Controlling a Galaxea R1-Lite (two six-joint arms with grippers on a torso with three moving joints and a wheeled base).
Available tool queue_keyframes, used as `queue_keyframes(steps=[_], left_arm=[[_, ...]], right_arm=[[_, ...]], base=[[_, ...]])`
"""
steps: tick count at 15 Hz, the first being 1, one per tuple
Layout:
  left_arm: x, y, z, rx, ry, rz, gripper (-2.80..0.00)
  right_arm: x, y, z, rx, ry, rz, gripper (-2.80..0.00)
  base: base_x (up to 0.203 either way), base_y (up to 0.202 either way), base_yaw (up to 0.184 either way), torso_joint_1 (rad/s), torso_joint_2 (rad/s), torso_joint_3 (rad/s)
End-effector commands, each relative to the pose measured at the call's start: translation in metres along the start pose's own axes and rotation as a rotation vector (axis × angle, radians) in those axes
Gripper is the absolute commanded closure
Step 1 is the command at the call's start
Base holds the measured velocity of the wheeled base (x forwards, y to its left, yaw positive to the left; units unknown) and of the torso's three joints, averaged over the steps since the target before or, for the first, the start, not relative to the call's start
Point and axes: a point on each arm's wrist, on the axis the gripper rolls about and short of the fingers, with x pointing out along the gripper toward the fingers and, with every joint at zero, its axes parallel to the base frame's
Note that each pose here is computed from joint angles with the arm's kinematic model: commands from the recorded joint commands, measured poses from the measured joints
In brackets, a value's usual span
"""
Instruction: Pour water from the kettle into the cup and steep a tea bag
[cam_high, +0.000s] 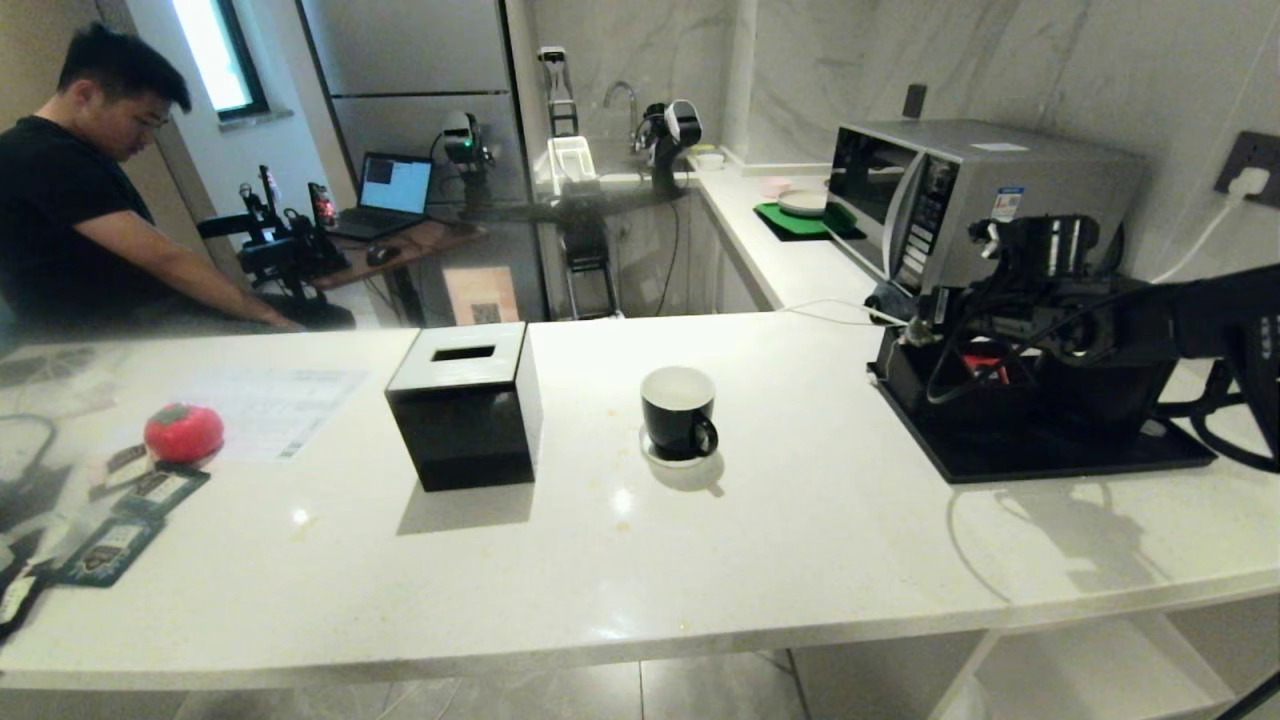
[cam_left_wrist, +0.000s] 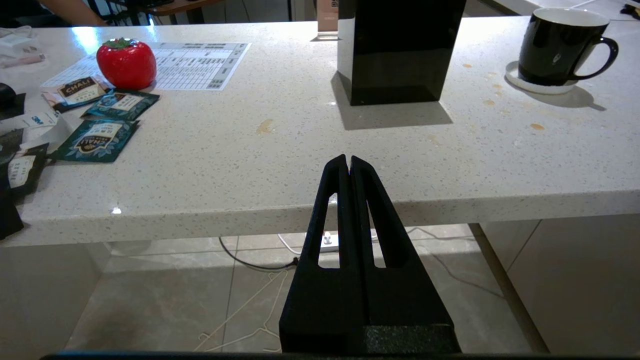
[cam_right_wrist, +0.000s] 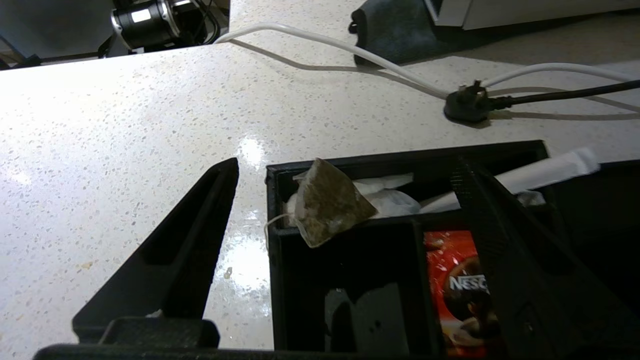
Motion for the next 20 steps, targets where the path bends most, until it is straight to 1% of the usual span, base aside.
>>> queue_keyframes(steps=[1, 8, 12, 18, 20], left_arm=[[0.0, 0.0, 0.0, 0.0, -0.001, 0.0, 0.0], [0.0, 0.0, 0.0, -0.001, -0.001, 0.0, 0.0], [0.0, 0.0, 0.0, -0.001, 0.0, 0.0, 0.0], [0.0, 0.0, 0.0, -0.001, -0.001, 0.0, 0.0], [0.0, 0.0, 0.0, 0.0, -0.001, 0.0, 0.0]], right_arm=[[0.012, 0.0, -0.008, -0.002, 0.006, 0.001, -2.8], [0.031, -0.002, -0.026, -0.025, 0.02, -0.007, -2.8], [0.041, -0.004, -0.028, -0.025, 0.004, -0.011, -2.8], [0.048, -0.009, -0.039, -0.031, 0.02, -0.022, -2.8], [0.049, -0.01, -0.04, -0.029, 0.008, -0.022, -2.8]], base=[[0.0, 0.0, 0.0, 0.0, 0.0, 0.0], [0.0, 0.0, 0.0, 0.0, 0.0, 0.0], [0.0, 0.0, 0.0, 0.0, 0.0, 0.0], [0.0, 0.0, 0.0, 0.0, 0.0, 0.0], [0.0, 0.0, 0.0, 0.0, 0.0, 0.0]])
